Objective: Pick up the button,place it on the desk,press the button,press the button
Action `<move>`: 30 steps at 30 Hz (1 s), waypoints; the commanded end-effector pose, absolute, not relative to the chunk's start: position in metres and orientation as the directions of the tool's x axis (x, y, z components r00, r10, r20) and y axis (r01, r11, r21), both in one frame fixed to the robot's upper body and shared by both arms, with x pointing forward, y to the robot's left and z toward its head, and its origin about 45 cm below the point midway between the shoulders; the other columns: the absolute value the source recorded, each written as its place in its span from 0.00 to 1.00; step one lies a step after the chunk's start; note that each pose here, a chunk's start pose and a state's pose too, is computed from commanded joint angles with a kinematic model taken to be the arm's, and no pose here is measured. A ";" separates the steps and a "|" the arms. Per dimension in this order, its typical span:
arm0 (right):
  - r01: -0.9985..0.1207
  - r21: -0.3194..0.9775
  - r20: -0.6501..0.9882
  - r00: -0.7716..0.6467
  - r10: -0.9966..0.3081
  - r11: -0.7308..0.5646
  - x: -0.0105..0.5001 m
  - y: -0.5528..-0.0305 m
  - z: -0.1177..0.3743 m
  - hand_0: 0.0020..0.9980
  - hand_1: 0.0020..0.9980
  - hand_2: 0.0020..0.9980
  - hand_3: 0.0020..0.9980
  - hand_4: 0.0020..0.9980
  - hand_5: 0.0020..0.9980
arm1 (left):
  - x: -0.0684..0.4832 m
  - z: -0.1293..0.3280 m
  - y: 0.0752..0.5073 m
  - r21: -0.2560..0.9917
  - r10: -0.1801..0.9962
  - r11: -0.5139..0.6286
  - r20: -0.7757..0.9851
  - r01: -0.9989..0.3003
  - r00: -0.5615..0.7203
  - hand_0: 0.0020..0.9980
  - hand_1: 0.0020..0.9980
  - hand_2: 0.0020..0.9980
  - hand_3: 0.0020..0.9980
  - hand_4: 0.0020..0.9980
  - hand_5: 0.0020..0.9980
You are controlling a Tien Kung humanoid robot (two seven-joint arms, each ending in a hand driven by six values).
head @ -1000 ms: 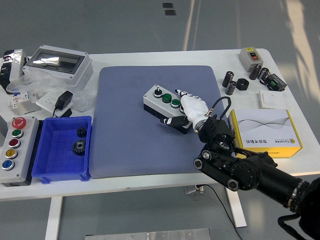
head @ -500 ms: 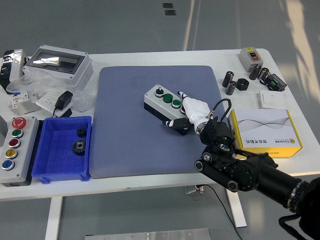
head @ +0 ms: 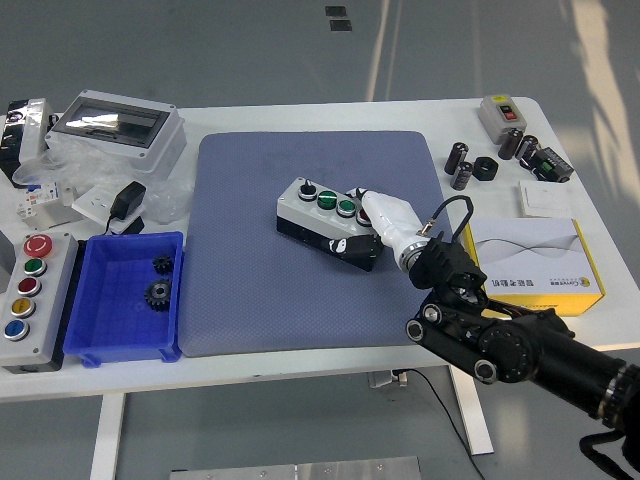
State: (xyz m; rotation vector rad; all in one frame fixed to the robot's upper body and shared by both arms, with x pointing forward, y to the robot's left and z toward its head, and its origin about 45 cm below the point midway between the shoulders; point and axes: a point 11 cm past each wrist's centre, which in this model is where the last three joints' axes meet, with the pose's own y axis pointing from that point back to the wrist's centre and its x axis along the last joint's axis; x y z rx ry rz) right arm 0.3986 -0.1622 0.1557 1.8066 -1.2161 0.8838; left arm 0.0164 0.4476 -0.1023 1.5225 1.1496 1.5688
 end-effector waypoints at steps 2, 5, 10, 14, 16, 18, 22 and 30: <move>-0.936 0.187 0.859 0.303 -0.413 -0.298 0.396 -0.163 0.163 0.07 0.28 0.32 0.29 0.04 0.00 | 0.016 -0.103 0.447 0.911 0.907 -0.395 0.407 0.116 -0.106 0.64 0.59 0.54 0.60 0.62 0.20; -0.909 0.145 0.870 0.305 -0.388 -0.390 0.389 -0.162 0.174 0.07 0.28 0.30 0.24 0.00 0.00 | 0.015 -0.103 0.446 0.912 0.908 -0.394 0.406 0.116 -0.106 0.64 0.59 0.54 0.60 0.61 0.20; -0.845 0.078 0.931 0.252 -0.264 -0.530 0.380 -0.159 0.179 0.07 0.28 0.30 0.24 0.00 0.00 | 0.017 -0.103 0.446 0.912 0.908 -0.395 0.405 0.109 -0.103 0.64 0.59 0.54 0.60 0.61 0.20; -0.785 0.078 0.965 0.215 -0.153 -0.615 0.374 -0.159 0.167 0.07 0.28 0.29 0.23 0.00 0.00 | 0.019 -0.103 0.446 0.913 0.909 -0.395 0.405 0.105 -0.100 0.64 0.59 0.54 0.60 0.61 0.20; -0.765 0.094 0.969 0.217 -0.118 -0.637 0.371 -0.160 0.159 0.07 0.28 0.29 0.23 0.00 0.00 | 0.019 -0.103 0.446 0.913 0.909 -0.395 0.405 0.105 -0.098 0.64 0.59 0.54 0.60 0.61 0.20; -0.763 0.099 0.971 0.215 -0.107 -0.638 0.371 -0.162 0.155 0.09 0.28 0.29 0.23 0.01 0.00 | 0.019 -0.103 0.445 0.913 0.910 -0.394 0.404 0.105 -0.097 0.64 0.59 0.54 0.60 0.61 0.20; -0.771 0.112 0.969 0.224 -0.102 -0.627 0.373 -0.167 0.150 0.09 0.28 0.29 0.23 0.01 0.00 | 0.018 -0.103 0.445 0.913 0.911 -0.393 0.403 0.108 -0.094 0.64 0.59 0.54 0.60 0.61 0.20; -0.814 0.153 0.947 0.283 -0.152 -0.561 0.380 -0.180 0.148 0.23 0.33 0.32 0.26 0.06 0.00 | 0.017 -0.103 0.445 0.912 0.910 -0.394 0.404 0.111 -0.090 0.63 0.59 0.54 0.60 0.62 0.22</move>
